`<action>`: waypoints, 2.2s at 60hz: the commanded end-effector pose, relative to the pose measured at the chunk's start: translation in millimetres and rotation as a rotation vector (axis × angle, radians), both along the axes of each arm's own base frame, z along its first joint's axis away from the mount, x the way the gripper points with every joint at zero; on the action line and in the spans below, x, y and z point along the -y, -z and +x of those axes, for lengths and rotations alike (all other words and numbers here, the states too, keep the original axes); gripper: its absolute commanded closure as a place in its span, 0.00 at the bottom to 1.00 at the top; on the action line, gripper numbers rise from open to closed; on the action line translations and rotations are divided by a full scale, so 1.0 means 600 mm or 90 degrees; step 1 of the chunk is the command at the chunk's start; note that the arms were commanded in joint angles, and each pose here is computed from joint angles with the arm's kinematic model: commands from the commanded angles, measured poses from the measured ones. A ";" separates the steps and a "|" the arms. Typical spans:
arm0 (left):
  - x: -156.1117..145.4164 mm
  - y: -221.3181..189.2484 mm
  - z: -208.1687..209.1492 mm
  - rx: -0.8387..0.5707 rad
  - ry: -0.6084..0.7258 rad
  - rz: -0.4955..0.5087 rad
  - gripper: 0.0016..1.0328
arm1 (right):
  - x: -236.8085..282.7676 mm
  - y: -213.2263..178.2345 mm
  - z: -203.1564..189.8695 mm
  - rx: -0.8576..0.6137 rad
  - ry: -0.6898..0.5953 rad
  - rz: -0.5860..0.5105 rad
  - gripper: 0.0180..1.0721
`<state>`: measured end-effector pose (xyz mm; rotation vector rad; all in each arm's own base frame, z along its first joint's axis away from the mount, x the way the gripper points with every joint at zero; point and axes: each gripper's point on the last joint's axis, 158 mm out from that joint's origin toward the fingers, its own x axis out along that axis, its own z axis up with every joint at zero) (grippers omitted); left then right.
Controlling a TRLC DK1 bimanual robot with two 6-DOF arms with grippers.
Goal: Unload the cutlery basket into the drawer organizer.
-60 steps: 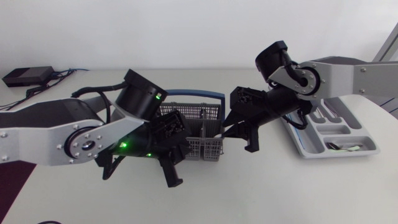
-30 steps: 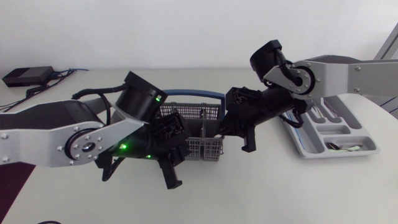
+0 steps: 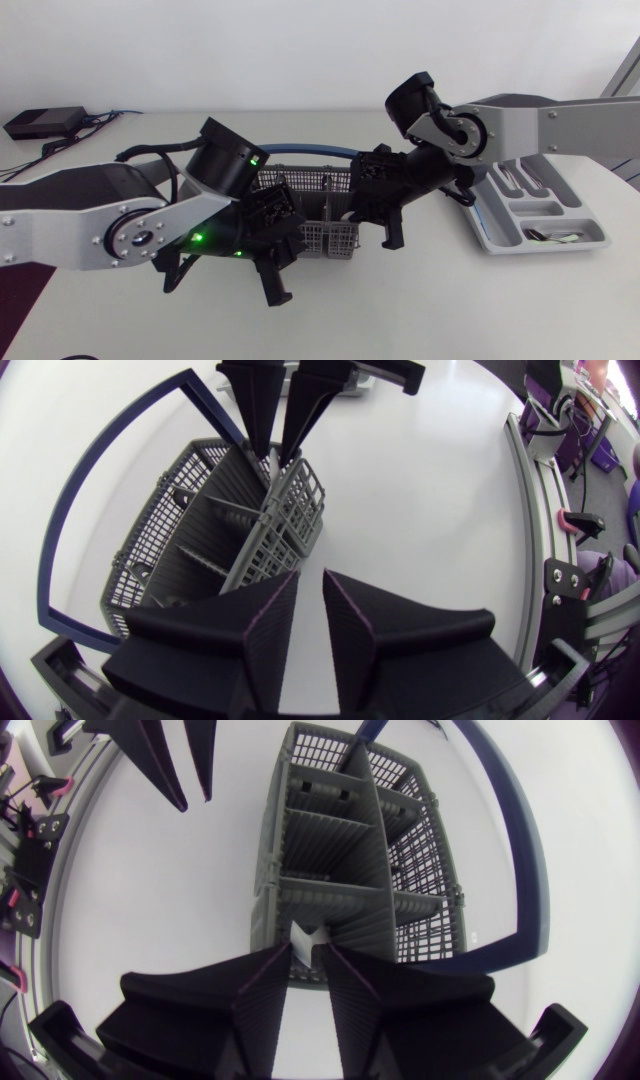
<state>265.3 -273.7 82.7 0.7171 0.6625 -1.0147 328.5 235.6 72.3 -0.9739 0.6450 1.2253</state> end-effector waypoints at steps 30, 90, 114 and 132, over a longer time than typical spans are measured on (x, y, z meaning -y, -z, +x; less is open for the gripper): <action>-0.016 0.016 -0.007 -0.004 0.010 0.013 0.79 | 0.012 0.026 -0.019 -0.010 -0.102 -0.138 0.74; -0.023 0.025 -0.008 -0.008 0.009 0.011 0.79 | -0.004 -0.025 -0.070 -0.106 -0.187 -0.195 0.95; -0.018 0.028 -0.006 -0.007 0.011 0.009 0.79 | -0.010 -0.075 -0.063 -0.220 -0.193 -0.158 0.95; -0.018 0.029 -0.006 -0.007 0.012 0.010 0.79 | -0.005 -0.069 -0.072 -0.235 -0.198 -0.159 0.95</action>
